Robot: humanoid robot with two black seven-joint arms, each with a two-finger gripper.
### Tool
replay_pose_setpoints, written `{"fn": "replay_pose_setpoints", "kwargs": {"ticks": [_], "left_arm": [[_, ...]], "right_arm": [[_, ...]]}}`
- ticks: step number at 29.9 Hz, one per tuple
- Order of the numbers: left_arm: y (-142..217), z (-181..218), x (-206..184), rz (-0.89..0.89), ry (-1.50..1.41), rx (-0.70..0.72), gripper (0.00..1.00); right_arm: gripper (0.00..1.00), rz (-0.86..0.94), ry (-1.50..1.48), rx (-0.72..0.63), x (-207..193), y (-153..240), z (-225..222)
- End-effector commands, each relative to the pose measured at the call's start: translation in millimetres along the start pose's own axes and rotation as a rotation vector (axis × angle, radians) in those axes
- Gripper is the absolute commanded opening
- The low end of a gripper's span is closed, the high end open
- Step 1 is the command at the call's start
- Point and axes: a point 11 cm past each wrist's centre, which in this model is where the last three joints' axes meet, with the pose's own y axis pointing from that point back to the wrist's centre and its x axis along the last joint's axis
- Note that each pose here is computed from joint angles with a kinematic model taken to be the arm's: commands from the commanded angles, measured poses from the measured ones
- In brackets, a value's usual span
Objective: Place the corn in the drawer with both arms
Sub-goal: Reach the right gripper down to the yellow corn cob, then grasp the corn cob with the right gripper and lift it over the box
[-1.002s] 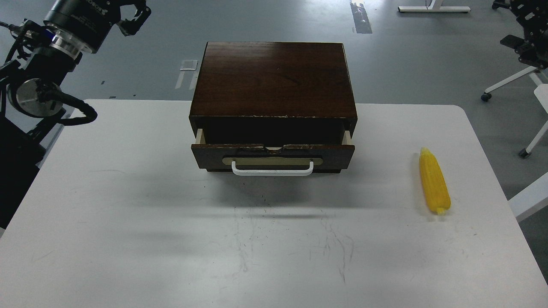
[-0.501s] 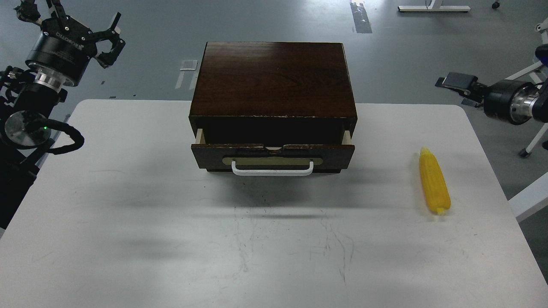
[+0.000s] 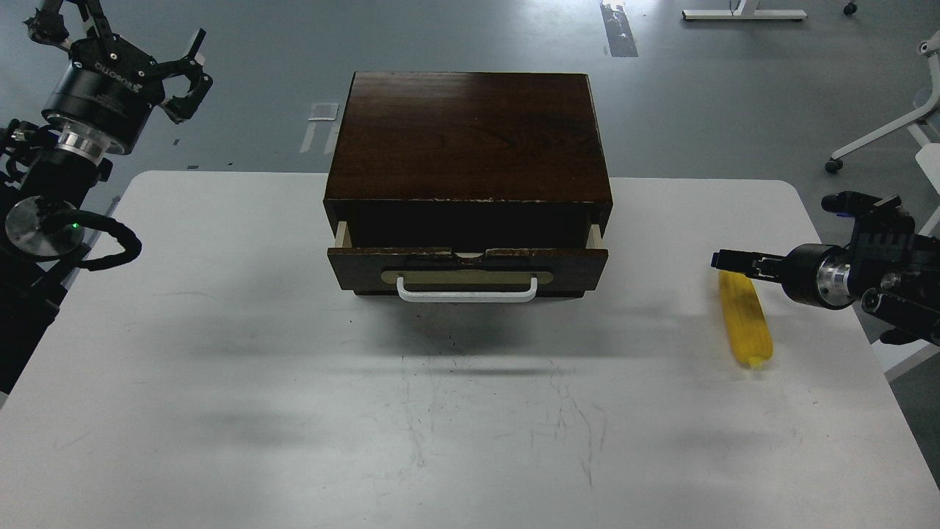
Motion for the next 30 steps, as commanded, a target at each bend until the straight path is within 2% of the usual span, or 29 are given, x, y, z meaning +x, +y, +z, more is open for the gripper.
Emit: {"fn": "replay_pose_setpoints", "kwargs": {"ticks": [1, 7, 9, 15, 19, 23, 25, 26, 30], "left_arm": [[2, 2, 3, 0.006, -0.005, -0.002, 0.98], [6, 5, 16, 0.045, -0.023, -0.007, 0.98], [8, 6, 17, 0.048, -0.028, -0.006, 0.98], [8, 9, 18, 0.05, -0.034, -0.008, 0.98], [8, 9, 18, 0.05, -0.031, -0.009, 0.98], [7, 8, 17, 0.045, -0.03, -0.007, 0.98], [8, 9, 17, 0.046, -0.033, -0.008, 0.98], [8, 11, 18, 0.047, -0.036, -0.009, 0.98], [10, 18, 21, 0.052, -0.049, -0.014, 0.98]], "right_arm": [[0.98, -0.008, 0.004, 0.005, -3, -1, -1], [0.93, -0.04, 0.011, 0.026, -18, -8, -9], [0.84, -0.044, 0.017, 0.026, -26, -12, -10], [0.73, -0.027, 0.063, -0.01, -34, -12, 3], [0.61, -0.015, 0.051, 0.013, -32, -11, -1], [0.26, -0.021, 0.059, 0.055, -31, -8, -8], [0.13, -0.013, 0.063, 0.053, -27, -7, -8], [0.02, -0.001, 0.065, 0.055, -21, -6, -10], [0.0, 0.095, 0.069, 0.094, 17, 1, -29]]}}
